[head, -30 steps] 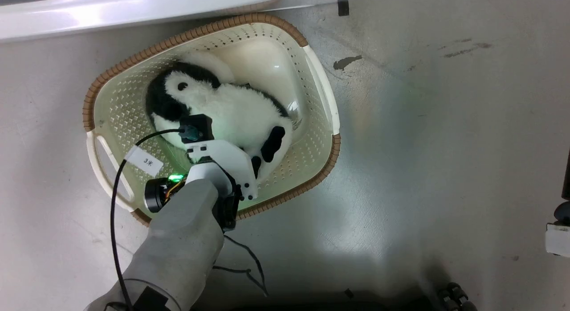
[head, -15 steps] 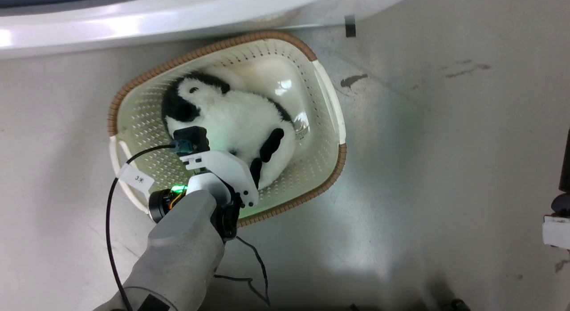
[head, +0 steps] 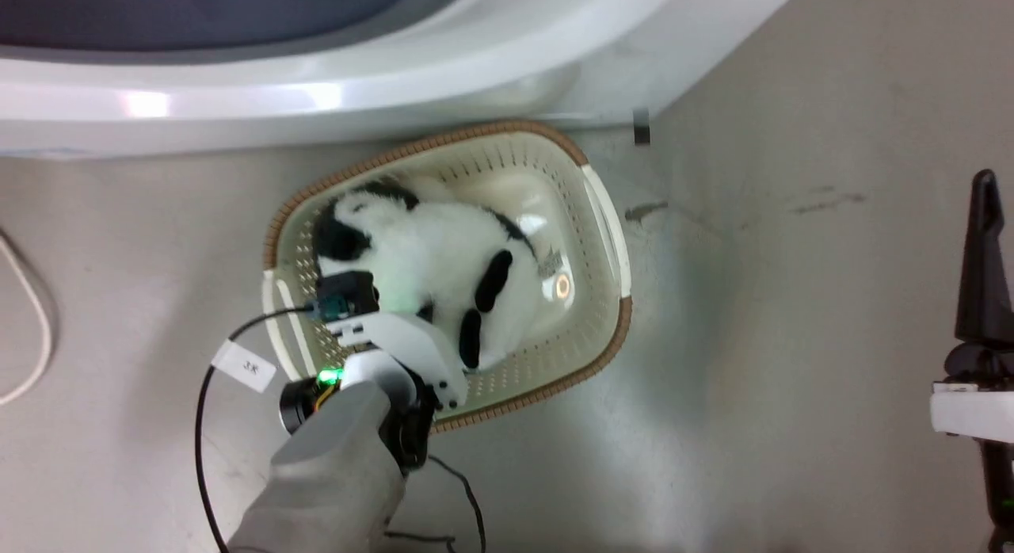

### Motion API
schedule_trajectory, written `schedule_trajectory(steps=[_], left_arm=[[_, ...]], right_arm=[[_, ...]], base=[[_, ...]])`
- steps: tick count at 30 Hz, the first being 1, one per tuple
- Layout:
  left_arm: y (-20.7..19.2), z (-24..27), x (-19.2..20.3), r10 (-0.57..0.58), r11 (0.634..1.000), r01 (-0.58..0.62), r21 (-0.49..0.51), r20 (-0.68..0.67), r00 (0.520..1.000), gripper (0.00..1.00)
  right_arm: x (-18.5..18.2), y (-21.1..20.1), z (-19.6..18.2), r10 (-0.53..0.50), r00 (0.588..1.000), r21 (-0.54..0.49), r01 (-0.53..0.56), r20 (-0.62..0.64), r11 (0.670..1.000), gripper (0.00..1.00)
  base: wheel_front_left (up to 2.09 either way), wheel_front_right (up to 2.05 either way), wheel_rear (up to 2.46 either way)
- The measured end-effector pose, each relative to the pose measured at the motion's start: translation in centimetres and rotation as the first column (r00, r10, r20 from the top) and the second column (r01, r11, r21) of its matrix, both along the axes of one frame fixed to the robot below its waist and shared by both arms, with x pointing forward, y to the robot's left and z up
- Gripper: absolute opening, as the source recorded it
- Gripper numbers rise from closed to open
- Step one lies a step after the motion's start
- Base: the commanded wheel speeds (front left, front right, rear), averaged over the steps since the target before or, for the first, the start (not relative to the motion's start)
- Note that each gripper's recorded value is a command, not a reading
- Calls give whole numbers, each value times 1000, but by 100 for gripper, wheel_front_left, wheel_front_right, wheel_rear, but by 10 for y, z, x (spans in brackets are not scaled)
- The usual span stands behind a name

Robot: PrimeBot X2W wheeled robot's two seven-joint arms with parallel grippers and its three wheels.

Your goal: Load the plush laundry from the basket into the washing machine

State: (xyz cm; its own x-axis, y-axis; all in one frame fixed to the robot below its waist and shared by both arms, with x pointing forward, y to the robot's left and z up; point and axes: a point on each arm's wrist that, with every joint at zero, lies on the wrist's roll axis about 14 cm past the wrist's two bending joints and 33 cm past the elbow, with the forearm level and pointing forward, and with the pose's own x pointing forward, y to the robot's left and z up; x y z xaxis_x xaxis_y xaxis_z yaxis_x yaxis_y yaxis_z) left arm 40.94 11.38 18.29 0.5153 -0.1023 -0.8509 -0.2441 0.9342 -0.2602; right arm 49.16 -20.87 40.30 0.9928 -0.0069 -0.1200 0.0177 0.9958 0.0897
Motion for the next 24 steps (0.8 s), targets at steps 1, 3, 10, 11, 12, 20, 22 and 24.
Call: schedule_trajectory(steps=[1,3,10,11,12,20,22,24], left_arm=[[1,4,-1,3,1000,-3,1,11,1000,0],[3,13,-3,10,1000,-10,-2,34,999,0],[14,52,-2,61,998,-60,-13,145,987,0],[16,58,-2,73,997,-71,-19,160,984,0],[17,65,-2,82,997,-79,-26,176,981,0],[44,133,9,167,986,-164,-42,385,908,0],[50,147,4,183,982,-185,-38,423,887,0],[57,161,-3,197,978,-203,-35,460,866,0]], right_arm=[[0,2,4,4,1000,4,-4,8,1000,100],[0,6,11,14,1000,14,-14,24,1000,100],[-4,22,45,45,994,44,-50,98,998,100],[-5,23,50,48,993,46,-53,109,997,100],[-6,26,56,52,991,50,-58,120,997,100],[-25,41,93,85,979,67,-99,183,993,100],[-31,43,100,91,976,68,-106,198,992,100],[-37,45,110,94,972,78,-113,218,991,100]], base=[[0,0,0],[0,0,0],[0,0,0],[0,0,0],[0,0,0],[0,0,0],[0,0,0],[0,0,0]])
